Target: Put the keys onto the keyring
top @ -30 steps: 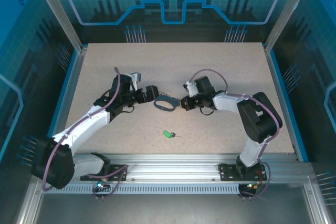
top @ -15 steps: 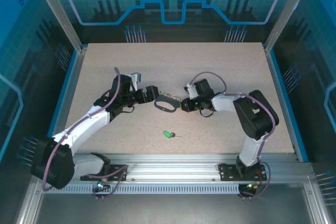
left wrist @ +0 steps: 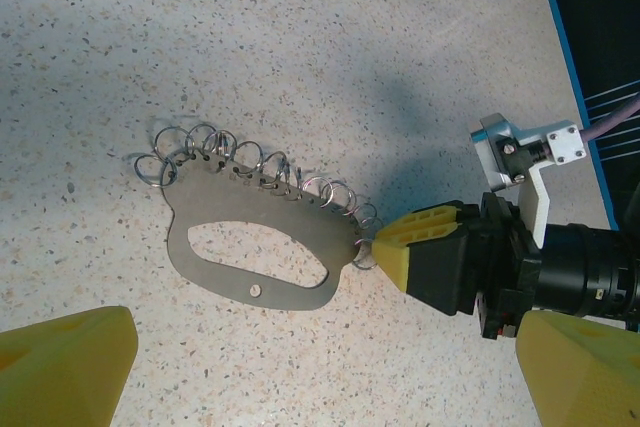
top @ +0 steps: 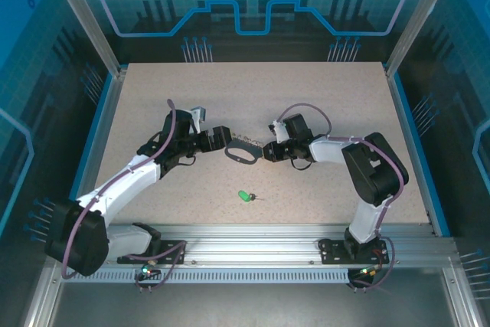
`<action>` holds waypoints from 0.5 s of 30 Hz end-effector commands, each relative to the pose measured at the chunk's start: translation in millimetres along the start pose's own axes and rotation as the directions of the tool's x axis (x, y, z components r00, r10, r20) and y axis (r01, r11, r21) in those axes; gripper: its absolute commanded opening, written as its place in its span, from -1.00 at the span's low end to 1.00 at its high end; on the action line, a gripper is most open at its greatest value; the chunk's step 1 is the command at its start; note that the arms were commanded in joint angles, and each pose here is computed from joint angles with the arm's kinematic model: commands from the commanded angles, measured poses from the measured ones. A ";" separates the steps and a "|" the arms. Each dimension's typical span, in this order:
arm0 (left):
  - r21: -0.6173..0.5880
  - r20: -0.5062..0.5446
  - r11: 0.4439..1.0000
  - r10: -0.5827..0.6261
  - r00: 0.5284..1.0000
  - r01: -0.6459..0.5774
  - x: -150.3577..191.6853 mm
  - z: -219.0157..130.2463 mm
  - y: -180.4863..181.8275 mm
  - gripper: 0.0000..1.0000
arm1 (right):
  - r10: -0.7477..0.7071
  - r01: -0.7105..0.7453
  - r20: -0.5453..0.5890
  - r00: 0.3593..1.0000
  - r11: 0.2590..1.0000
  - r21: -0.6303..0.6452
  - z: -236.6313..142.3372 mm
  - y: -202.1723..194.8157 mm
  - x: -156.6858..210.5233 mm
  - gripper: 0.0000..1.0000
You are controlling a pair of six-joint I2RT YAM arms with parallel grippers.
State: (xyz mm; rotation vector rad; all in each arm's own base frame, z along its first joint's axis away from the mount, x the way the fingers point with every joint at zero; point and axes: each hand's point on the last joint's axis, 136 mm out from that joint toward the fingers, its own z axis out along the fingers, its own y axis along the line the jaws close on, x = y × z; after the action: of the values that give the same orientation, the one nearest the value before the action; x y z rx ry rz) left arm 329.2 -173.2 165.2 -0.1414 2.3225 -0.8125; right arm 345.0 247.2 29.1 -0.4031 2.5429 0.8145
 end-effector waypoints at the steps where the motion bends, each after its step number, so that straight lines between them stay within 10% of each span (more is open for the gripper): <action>1: 0.027 -0.019 1.000 -0.012 1.000 0.013 6.3 3.3 -4.2 0.98 | 0.003 -0.003 0.000 1.000 1.000 -0.017 -1.6 5.5 2.2 -0.63; 15: 0.028 -0.014 1.000 -0.013 1.000 0.013 4.9 3.4 -4.7 0.98 | 0.020 -0.021 -0.039 0.999 1.000 -0.023 6.4 1.6 13.2 -0.62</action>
State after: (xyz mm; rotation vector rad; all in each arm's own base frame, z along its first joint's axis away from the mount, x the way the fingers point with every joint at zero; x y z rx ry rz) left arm 329.1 -173.5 164.9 -0.1407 2.3219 -0.8133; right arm 344.1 248.1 29.2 -0.4050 2.5438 0.8243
